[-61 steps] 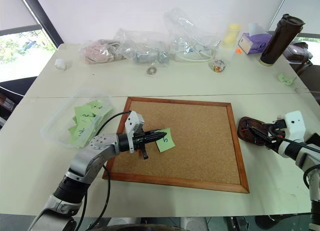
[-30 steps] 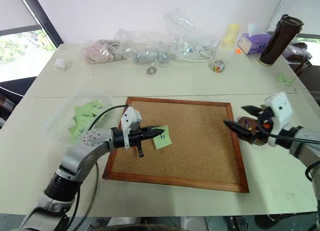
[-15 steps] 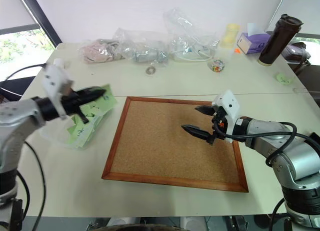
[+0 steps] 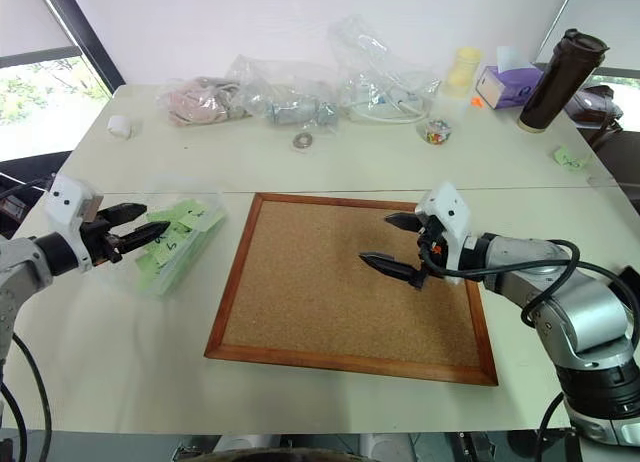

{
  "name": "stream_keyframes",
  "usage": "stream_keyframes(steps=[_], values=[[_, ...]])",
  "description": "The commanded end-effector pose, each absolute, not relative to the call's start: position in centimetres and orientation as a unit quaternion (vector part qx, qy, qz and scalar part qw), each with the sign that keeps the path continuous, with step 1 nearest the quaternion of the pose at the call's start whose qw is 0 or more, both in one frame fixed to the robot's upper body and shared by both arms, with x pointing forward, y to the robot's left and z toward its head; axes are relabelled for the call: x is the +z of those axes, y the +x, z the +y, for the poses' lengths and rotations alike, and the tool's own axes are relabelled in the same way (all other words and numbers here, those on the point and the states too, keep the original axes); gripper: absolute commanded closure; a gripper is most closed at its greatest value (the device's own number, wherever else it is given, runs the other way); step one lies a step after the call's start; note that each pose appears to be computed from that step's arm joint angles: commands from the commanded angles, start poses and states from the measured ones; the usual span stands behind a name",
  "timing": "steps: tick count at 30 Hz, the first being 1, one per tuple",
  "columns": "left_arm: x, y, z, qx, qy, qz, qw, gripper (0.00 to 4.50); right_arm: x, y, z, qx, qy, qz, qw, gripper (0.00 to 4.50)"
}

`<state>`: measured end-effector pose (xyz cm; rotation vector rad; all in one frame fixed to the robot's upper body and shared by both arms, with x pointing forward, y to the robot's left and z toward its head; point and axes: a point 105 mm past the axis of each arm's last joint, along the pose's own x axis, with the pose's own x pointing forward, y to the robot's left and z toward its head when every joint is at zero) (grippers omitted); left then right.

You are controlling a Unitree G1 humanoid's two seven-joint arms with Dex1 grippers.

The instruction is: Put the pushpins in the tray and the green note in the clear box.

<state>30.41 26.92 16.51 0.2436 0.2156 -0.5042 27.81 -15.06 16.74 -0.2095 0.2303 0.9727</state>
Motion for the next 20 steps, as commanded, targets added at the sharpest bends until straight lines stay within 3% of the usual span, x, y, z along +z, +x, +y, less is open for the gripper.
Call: stream_keyframes(steps=[1, 8, 20], values=[[18.8, 30.4, 27.0, -0.254, 0.136, 0.072, 0.955, 0.03, 17.6, 27.7, -15.4, 0.463, -0.12, 0.095, 0.873, 0.0], [21.9, 30.0, 22.5, -0.344, 0.121, 0.03, 0.931, 0.03, 17.8, 27.4, -17.2, 0.452, -0.143, 0.115, 0.873, 0.0], [18.4, 26.5, 12.4, -0.527, 0.122, 0.058, 0.839, 0.03, 18.1, 25.1, -19.6, 0.441, -0.178, 0.152, 0.867, 0.0]])
